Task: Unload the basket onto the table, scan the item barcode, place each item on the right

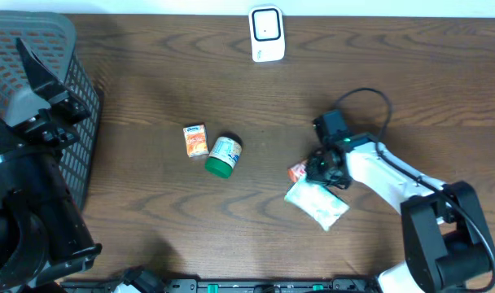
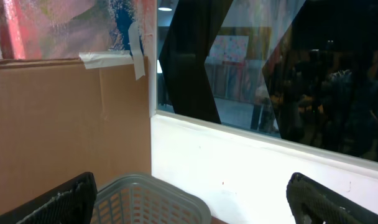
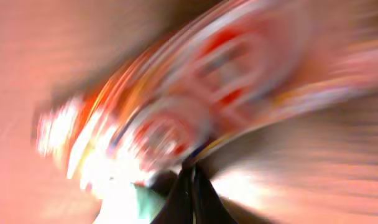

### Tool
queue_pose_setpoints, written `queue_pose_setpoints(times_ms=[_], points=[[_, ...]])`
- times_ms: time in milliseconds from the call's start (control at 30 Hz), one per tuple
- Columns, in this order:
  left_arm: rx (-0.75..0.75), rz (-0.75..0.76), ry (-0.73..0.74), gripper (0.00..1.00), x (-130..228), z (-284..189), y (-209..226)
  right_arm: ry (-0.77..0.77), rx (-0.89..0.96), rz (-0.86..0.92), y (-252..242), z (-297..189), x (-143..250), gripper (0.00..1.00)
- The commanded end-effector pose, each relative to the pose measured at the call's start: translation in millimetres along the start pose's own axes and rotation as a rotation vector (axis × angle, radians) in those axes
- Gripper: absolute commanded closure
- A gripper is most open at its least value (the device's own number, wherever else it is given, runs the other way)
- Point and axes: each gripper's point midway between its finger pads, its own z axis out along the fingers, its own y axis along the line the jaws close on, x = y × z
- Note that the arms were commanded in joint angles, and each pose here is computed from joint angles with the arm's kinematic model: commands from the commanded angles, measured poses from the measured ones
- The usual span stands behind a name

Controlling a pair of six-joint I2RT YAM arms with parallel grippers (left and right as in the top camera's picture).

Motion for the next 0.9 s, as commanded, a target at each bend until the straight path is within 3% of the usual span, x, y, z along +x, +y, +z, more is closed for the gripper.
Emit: queue_pose_setpoints(times_ms=[0,267,400,567,867], points=[[0.007,-0.007,-0.001,0.02,1,0,-1,0.173,-0.220,-0.223,48,3,35,0.99],[0.007,-0.007,-0.001,0.02,1,0,0,0.098,-0.172,-0.253,64,-54,-12,0.99],[0.006,-0.007,-0.001,0.02,1,0,0,0.095,-0.023,-0.185,48,-86,-21,0.99],[0.009,-0.007,-0.001,0.02,1,0,-1,0.226,0.165,0.014,8,-86,16,0.99],[0.009,-0.007,-0.001,0.02,1,0,-1,0.353,0.232,0.067,-18,-39,71,0.99]])
